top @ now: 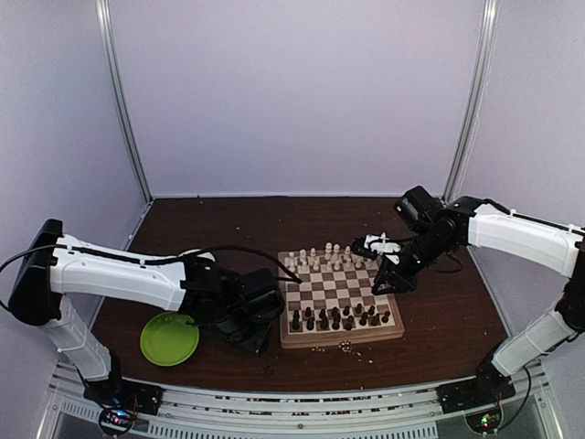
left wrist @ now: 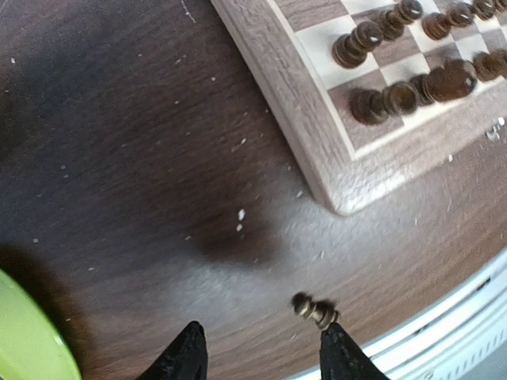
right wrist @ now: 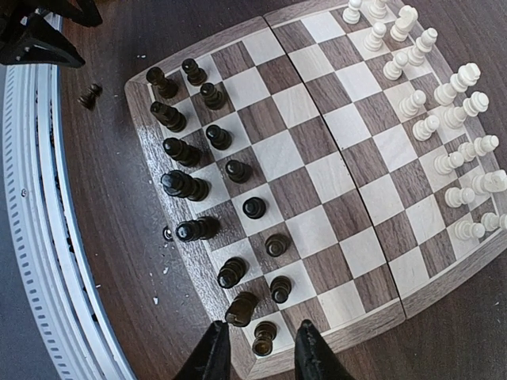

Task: Set up the chess pieces on the board
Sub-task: Pick up the pawn from the center of the board.

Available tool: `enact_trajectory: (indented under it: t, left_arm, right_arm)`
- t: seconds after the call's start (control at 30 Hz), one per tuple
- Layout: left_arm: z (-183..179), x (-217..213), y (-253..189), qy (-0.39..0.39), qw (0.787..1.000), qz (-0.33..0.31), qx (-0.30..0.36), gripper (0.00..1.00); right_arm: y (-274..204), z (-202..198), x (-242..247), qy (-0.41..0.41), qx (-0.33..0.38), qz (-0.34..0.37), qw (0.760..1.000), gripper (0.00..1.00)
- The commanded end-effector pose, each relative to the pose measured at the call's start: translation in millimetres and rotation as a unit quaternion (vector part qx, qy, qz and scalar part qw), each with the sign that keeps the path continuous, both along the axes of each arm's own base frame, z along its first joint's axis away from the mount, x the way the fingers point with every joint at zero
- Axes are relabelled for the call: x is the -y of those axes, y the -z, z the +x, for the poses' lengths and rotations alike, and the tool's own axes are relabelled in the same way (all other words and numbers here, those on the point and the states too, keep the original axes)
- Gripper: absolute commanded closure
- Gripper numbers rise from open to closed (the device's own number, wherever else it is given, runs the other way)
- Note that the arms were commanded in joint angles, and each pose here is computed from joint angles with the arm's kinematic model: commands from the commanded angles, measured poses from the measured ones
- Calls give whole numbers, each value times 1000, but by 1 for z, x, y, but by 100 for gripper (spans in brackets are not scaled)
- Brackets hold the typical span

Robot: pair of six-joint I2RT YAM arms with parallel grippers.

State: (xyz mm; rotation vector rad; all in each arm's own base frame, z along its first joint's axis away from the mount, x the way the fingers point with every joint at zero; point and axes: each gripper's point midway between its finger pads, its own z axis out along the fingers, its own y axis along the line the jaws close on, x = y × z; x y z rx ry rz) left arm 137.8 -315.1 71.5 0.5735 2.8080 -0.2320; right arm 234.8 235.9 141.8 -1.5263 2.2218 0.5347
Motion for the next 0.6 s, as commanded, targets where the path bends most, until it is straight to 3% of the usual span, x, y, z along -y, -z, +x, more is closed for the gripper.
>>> enact_trajectory:
  t: [0.0,0.1,0.57]
  left_arm:
    - [8,20,6,-63,998,-20,-1,49]
    - [3,36,8,-64,997,-30,-6,47]
    - [0,48,40,-32,998,50,-26,44]
  right_arm:
    - [3,-1,1,-1,0,-6,1000,70]
    - [3,-2,1,-4,0,-6,1000,70]
    - [1,-6,4,-14,10,-7,1000,70]
